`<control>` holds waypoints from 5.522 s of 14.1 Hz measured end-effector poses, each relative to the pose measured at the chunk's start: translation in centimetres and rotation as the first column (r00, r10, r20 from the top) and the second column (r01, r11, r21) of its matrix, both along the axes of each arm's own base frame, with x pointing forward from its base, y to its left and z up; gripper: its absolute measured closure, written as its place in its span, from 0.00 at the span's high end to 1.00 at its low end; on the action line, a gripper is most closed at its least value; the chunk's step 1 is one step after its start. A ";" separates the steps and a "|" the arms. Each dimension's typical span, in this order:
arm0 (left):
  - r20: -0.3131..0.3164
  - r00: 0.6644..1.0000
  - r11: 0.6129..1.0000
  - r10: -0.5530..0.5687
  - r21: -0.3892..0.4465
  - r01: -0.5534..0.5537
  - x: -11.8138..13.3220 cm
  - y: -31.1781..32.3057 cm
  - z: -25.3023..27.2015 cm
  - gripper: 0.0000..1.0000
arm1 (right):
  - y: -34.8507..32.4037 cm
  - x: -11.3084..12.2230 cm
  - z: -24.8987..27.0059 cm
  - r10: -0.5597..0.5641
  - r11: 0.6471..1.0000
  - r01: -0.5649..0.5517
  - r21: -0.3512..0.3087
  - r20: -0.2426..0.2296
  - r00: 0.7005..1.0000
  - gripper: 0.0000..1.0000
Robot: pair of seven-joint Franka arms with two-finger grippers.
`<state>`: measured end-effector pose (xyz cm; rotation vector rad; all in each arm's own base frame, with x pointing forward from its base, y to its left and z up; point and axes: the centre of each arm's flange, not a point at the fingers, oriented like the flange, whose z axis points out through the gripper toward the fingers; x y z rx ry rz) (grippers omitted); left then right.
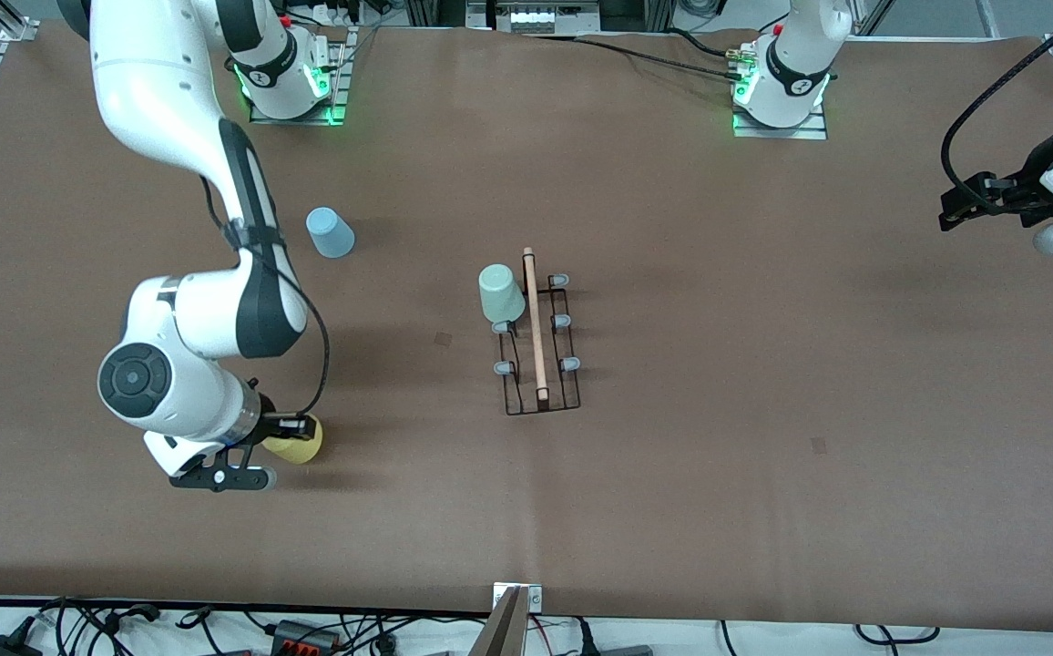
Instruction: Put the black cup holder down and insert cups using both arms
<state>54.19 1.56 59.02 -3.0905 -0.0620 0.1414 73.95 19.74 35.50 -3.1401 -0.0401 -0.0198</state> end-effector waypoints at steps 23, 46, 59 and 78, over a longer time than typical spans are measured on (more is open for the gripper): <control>-0.002 1.000 1.000 0.000 0.000 0.000 0.0 0.0 -0.1 1.00 | 27.7 -11.9 1.5 0.073 0.993 -0.081 0.081 0.098 0.993 0.67; -0.002 1.000 1.000 0.001 0.000 -0.001 0.0 0.0 -0.1 1.00 | 20.5 -9.3 4.0 0.006 0.999 -0.006 0.036 -0.020 1.000 1.00; -0.009 1.000 1.000 0.000 0.000 0.000 0.0 0.0 -0.2 1.00 | -5.5 -3.0 13.5 -0.143 0.989 0.144 0.035 -0.025 0.989 1.00; -0.026 1.000 1.000 -0.003 -0.001 0.003 -0.3 -0.1 -0.2 1.00 | -23.8 -14.0 20.4 -0.093 0.996 0.093 0.018 0.042 0.995 1.00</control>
